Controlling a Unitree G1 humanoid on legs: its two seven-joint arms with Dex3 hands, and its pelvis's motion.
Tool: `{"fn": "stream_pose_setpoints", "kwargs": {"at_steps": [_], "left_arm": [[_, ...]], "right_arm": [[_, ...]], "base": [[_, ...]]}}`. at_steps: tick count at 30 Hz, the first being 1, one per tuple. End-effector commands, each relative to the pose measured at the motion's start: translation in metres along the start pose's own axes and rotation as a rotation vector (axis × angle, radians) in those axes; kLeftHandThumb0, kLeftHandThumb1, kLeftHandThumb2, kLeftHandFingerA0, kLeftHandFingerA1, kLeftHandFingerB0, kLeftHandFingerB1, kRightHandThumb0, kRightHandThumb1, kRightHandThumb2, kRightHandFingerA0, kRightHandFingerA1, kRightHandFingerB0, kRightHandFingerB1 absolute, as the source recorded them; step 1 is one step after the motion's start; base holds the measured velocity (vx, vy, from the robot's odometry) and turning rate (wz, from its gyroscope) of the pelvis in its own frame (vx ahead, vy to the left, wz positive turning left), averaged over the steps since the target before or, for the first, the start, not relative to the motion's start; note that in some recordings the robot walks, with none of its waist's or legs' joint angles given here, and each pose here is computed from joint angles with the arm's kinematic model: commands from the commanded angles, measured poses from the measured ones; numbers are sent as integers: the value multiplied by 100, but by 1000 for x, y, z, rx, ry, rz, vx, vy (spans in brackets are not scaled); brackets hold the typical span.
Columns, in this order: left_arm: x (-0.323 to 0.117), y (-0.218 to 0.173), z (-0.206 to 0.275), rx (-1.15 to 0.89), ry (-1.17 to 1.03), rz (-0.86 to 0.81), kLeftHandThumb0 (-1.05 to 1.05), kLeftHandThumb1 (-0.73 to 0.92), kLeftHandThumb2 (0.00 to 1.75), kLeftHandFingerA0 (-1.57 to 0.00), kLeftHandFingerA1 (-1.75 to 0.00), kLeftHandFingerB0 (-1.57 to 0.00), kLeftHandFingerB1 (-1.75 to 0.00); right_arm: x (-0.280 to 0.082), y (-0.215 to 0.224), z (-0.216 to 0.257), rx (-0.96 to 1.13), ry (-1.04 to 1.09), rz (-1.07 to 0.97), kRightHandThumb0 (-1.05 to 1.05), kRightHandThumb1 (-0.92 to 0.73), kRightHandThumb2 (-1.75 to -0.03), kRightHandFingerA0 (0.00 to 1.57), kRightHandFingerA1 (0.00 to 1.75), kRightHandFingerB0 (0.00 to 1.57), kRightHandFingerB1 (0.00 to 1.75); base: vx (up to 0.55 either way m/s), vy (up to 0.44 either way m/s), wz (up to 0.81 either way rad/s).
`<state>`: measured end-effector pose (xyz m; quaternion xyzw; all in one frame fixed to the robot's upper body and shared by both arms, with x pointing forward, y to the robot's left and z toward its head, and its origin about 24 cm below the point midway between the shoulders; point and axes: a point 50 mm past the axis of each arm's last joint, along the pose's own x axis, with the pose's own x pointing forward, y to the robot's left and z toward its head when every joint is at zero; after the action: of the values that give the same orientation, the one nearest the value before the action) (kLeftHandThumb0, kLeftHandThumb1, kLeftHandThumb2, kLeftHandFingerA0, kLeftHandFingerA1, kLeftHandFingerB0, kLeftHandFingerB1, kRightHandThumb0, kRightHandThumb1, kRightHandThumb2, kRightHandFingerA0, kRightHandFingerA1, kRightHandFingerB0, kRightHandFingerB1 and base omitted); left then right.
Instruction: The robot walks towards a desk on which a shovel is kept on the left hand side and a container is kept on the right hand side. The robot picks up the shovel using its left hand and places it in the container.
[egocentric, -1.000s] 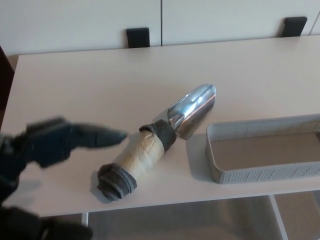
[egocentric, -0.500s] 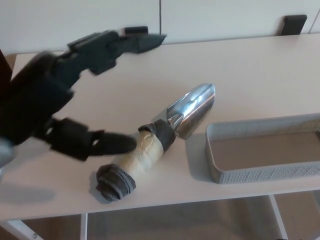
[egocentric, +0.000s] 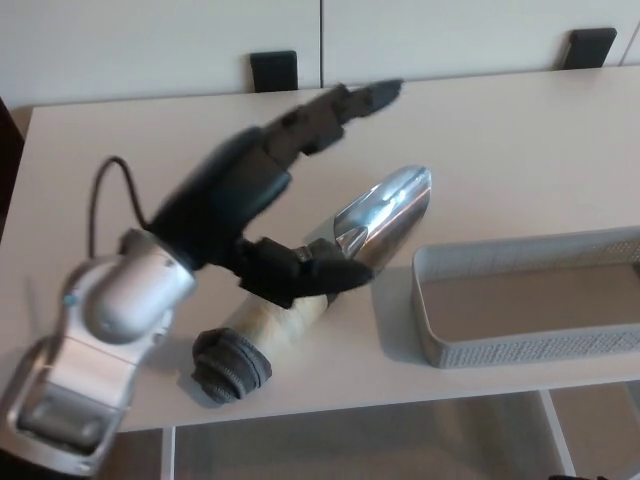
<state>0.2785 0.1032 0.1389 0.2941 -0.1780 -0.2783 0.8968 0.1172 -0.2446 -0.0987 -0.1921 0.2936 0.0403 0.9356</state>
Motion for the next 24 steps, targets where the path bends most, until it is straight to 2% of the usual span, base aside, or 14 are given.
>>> {"fn": "stream_pose_setpoints", "kwargs": {"at_steps": [1, 2, 3, 4, 7, 12, 13, 14, 15, 16, 17, 18, 19, 24], "left_arm": [[-13, -45, -54, 156, 556, 134, -66, 42, 78, -3, -22, -7, -20], [-18, -47, -53, 170, 550, 140, -65, 42, 78, -2, -24, -7, -21], [-20, -48, -53, 179, 548, 143, -63, 50, 56, -5, -26, -5, -24], [-21, -48, -53, 203, 547, 151, -66, 42, 75, -6, -30, -7, -21], [-22, -46, -51, 262, 529, 176, -65, 42, 75, -5, -22, -6, -19], [-20, -41, -46, 343, 504, 229, -63, 41, 78, -4, -27, -7, -27], [-21, -41, -45, 348, 502, 235, -66, 46, 60, -8, -24, -9, -22], [-24, -43, -43, 360, 505, 237, -67, 46, 60, -8, -24, -9, -21], [-26, -44, -42, 364, 503, 235, -62, 41, 79, 0, -29, -10, -27], [-26, -43, -42, 376, 502, 251, -68, 46, 63, -8, -26, -10, -20], [-27, -43, -42, 384, 504, 257, -63, 50, 56, -8, -27, -7, -24], [-28, -43, -42, 394, 504, 263, -65, 50, 57, -7, -27, -8, -23], [-29, -42, -43, 407, 505, 270, -67, 43, 78, -4, -27, -8, -23], [-30, -34, -44, 461, 539, 273, -67, 43, 80, -3, -22, -6, -19]], "right_arm": [[-5, -4, -3, -18, 17, -8, -28, -65, -59, 41, 48, 42, 45], [-5, -4, -2, -28, 22, -8, -29, -65, -59, 42, 47, 42, 44], [-5, -4, -2, -35, 23, -9, -30, -66, -59, 42, 47, 42, 44], [-6, -4, -3, -36, 22, -8, -29, -66, -59, 41, 47, 42, 44], [-4, -5, -2, -24, 20, -13, -28, -65, -59, 42, 47, 43, 45], [-1, -6, -1, -42, 24, -14, -29, -66, -59, 42, 48, 42, 44], [-2, -5, -1, -43, 24, -10, -30, -66, -59, 42, 47, 42, 44], [-4, -4, -4, -47, 32, -7, -30, -66, -59, 42, 47, 42, 44], [-7, -3, -6, -48, 38, -4, -31, -66, -59, 42, 47, 42, 44], [-5, -3, -5, -48, 31, -5, -30, -66, -59, 42, 48, 42, 45], [-6, -3, -5, -52, 30, -3, -29, -66, -59, 42, 47, 42, 44], [-7, -3, -5, -47, 29, 0, -29, -66, -59, 41, 48, 42, 45], [-6, -3, -6, -44, 30, -1, -30, -65, -59, 42, 49, 42, 46], [-7, -4, -6, -50, 29, -5, -29, -65, -59, 42, 48, 43, 46]], "base": [[0, 0, 0], [0, 0, 0], [0, 0, 0], [0, 0, 0], [0, 0, 0], [0, 0, 0], [0, 0, 0], [0, 0, 0], [0, 0, 0], [0, 0, 0], [0, 0, 0], [0, 0, 0], [0, 0, 0], [0, 0, 0]]}}
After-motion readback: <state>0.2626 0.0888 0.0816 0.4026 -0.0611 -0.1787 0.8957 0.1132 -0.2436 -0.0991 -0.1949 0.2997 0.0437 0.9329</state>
